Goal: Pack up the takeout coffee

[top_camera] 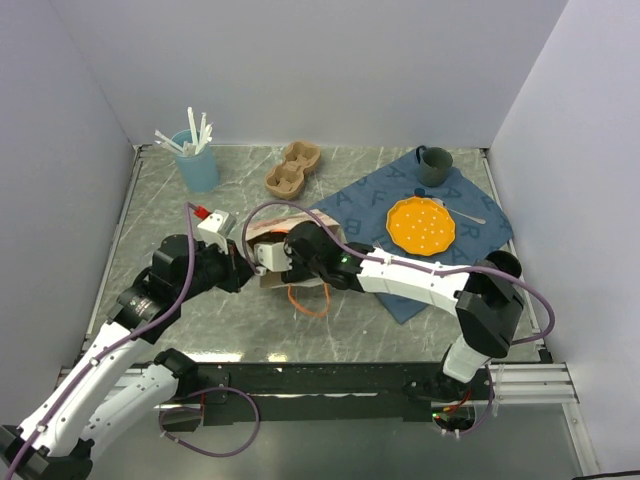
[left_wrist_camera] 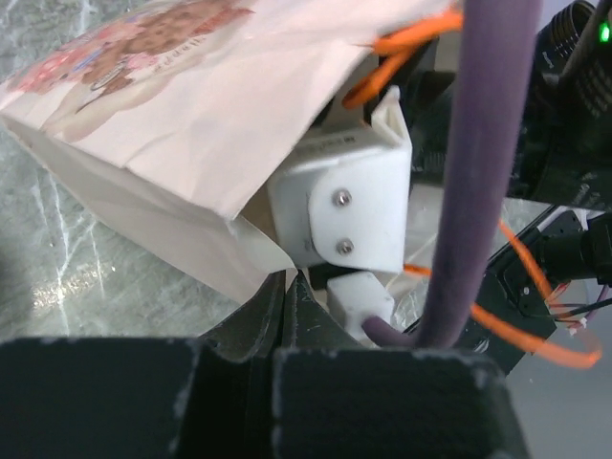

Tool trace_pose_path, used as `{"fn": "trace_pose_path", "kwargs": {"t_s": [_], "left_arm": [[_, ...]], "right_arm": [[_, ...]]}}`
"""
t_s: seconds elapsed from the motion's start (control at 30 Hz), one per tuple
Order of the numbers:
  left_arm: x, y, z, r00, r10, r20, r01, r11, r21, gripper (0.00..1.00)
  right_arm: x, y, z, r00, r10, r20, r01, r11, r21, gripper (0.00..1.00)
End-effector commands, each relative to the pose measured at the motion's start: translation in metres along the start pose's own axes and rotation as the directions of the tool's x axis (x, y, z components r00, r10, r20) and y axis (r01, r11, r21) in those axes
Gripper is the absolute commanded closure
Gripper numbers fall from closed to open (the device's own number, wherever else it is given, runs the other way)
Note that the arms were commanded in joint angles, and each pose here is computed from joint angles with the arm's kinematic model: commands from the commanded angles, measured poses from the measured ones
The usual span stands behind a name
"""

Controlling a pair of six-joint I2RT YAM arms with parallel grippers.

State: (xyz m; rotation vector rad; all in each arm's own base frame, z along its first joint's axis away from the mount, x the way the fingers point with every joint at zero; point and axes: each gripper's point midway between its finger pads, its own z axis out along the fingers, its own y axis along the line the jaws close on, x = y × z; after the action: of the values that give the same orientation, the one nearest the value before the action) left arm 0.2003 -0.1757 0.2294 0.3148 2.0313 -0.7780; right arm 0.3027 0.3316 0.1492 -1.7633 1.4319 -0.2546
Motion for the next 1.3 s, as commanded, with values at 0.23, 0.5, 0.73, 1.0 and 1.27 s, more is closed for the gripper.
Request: {"fn": "trace_pose_path", "kwargs": {"t_s": [0.23, 0.5, 0.73, 1.0, 1.27], "left_arm": [[-0.019, -0.023, -0.004, 0.999, 0.024, 0.042, -0.028, 0.995, 0.097, 0.99], [-0.019, -0.024, -0.002, 0.998, -0.001, 0.068, -0.006, 0.994, 0.109, 0.99], [-0.017, -0.024, -0.002, 0.998, -0.019, 0.062, 0.013, 0.994, 0.107, 0.99], [-0.012, -0.019, 0.0, 0.998, -0.034, 0.045, 0.029, 0.996, 0.086, 0.99], [-0.009, -0.015, 0.003, 0.999, -0.032, 0.025, 0.03, 0.997, 0.064, 0.99]], "right_arm": [[0.009, -0.039, -0.007, 1.0, -0.025, 0.013, 0.024, 0.996, 0.09, 0.52], [0.011, -0.032, -0.005, 0.998, -0.011, 0.059, 0.01, 1.0, 0.012, 0.52], [0.003, -0.037, 0.001, 0.996, -0.007, 0.093, 0.003, 0.999, 0.041, 0.52], [-0.005, -0.039, 0.0, 0.991, 0.02, 0.136, -0.027, 0.999, 0.046, 0.52], [-0.003, -0.029, -0.001, 0.989, 0.032, 0.142, -0.034, 0.999, 0.018, 0.52]]}}
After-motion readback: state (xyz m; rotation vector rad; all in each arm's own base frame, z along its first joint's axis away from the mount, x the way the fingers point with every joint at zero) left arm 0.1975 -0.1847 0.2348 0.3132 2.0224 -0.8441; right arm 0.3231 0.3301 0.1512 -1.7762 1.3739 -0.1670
